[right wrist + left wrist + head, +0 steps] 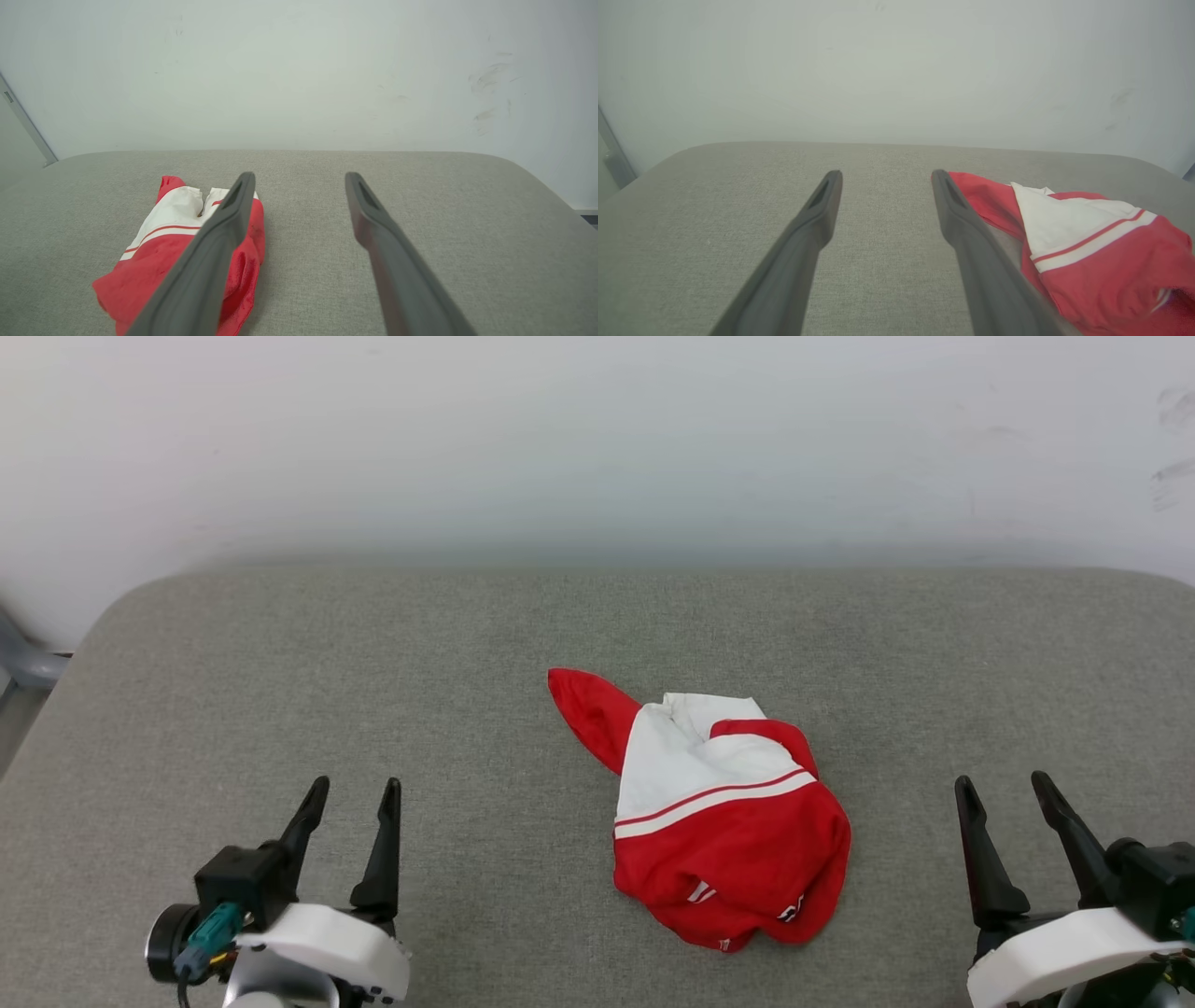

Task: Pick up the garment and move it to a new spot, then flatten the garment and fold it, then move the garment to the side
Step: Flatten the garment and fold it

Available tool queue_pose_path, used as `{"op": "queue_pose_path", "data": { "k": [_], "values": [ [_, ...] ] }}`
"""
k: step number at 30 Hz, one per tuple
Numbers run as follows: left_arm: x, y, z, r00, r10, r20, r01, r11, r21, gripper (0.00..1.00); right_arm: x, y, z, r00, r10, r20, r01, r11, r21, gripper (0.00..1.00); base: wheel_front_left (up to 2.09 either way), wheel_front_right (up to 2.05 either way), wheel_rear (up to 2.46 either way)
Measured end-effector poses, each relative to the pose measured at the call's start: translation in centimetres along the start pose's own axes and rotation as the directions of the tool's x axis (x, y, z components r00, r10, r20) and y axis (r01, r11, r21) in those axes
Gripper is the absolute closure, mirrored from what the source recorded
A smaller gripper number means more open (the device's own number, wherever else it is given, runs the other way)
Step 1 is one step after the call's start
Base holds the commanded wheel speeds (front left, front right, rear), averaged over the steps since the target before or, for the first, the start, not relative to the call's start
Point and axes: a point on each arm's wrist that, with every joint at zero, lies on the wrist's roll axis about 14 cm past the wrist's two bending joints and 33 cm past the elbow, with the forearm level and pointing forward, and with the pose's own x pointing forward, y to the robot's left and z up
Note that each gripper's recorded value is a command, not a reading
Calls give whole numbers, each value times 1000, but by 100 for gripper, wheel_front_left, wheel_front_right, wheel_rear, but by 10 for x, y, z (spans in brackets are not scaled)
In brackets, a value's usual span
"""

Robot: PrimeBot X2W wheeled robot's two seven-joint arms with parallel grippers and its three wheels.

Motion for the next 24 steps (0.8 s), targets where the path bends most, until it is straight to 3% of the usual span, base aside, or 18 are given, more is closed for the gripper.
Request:
{"op": "queue_pose_path", "data": {
  "k": [7,13,18,24],
  "values": [
    [29,-28,-5,992,-109,-61,107,994,-30,0,8,0,-10,1000,2,-28,-2,1000,4,0,0,0,0],
    [57,-72,-20,950,-257,-178,242,965,-103,0,19,4,-16,999,17,-49,-17,1000,4,0,0,0,0],
    [72,-103,-47,874,-360,-326,327,932,-154,0,25,0,-21,998,5,-63,-5,1000,-2,0,0,0,0],
    [69,-129,-95,732,-441,-520,385,897,-218,0,27,-12,-32,995,-29,-93,30,1000,0,0,0,0,0]
  ]
}}
